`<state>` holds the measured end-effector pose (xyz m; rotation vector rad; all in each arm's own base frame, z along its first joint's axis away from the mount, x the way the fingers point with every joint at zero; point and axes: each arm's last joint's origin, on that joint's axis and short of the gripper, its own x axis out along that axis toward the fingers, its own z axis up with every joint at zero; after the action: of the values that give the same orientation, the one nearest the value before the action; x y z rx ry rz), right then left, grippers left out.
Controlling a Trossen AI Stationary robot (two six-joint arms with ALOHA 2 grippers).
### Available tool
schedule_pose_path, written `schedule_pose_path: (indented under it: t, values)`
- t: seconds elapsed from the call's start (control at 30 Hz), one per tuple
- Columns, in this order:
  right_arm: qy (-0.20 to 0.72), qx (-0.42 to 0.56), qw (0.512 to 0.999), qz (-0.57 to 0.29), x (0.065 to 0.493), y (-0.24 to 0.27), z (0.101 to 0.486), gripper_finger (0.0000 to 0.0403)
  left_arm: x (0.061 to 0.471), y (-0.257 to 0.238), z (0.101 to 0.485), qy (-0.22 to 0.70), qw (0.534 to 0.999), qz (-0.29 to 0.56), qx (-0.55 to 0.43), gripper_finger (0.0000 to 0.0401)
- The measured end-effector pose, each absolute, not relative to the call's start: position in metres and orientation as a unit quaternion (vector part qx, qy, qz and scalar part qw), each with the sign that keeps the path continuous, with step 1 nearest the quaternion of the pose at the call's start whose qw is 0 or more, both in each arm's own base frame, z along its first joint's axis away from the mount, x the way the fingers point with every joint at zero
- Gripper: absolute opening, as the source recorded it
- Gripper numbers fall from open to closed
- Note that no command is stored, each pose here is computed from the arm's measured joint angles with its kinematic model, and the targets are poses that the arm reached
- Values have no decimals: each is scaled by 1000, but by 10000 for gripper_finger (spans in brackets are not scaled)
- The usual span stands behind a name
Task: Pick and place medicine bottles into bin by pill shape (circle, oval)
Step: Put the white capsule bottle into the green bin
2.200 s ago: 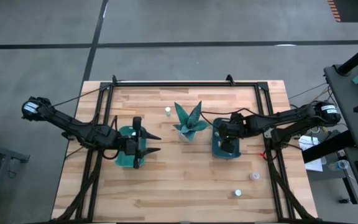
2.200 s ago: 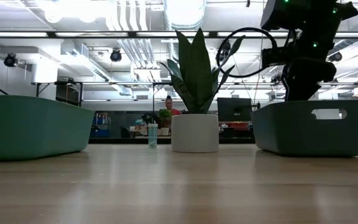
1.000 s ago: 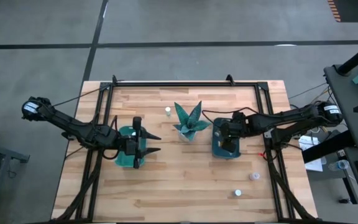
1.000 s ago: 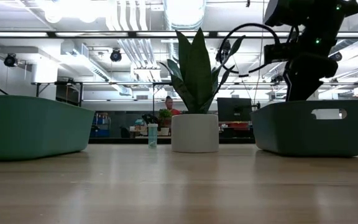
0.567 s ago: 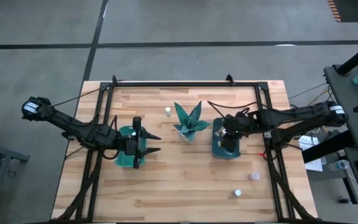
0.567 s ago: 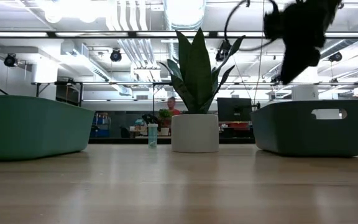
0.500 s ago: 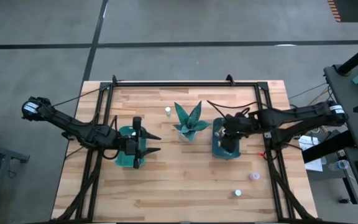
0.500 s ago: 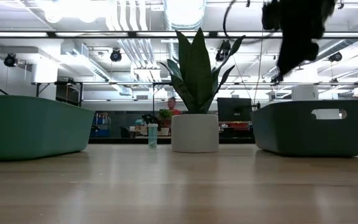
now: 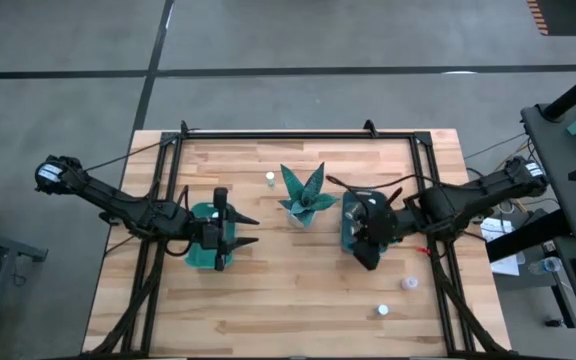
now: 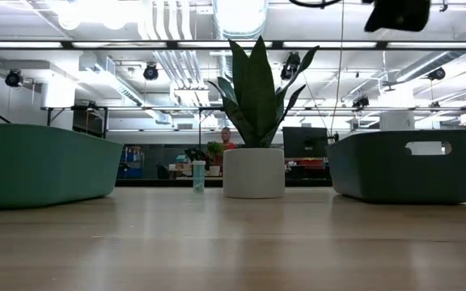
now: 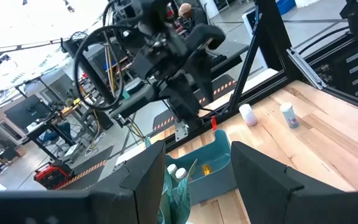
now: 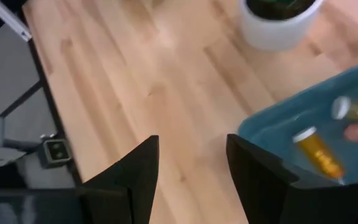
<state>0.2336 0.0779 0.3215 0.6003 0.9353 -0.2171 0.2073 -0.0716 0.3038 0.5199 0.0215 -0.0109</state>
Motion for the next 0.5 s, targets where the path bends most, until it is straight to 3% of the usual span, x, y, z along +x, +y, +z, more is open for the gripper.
schedule_pose_path:
  t: [0.23, 0.5]
  values:
    - [466, 299, 828, -86, 231, 101, 316, 178, 207, -72, 303, 12, 966, -6, 257, 167]
    - [493, 234, 836, -58, 226, 109, 300, 178, 207, -72, 303, 12, 967, -6, 256, 167]
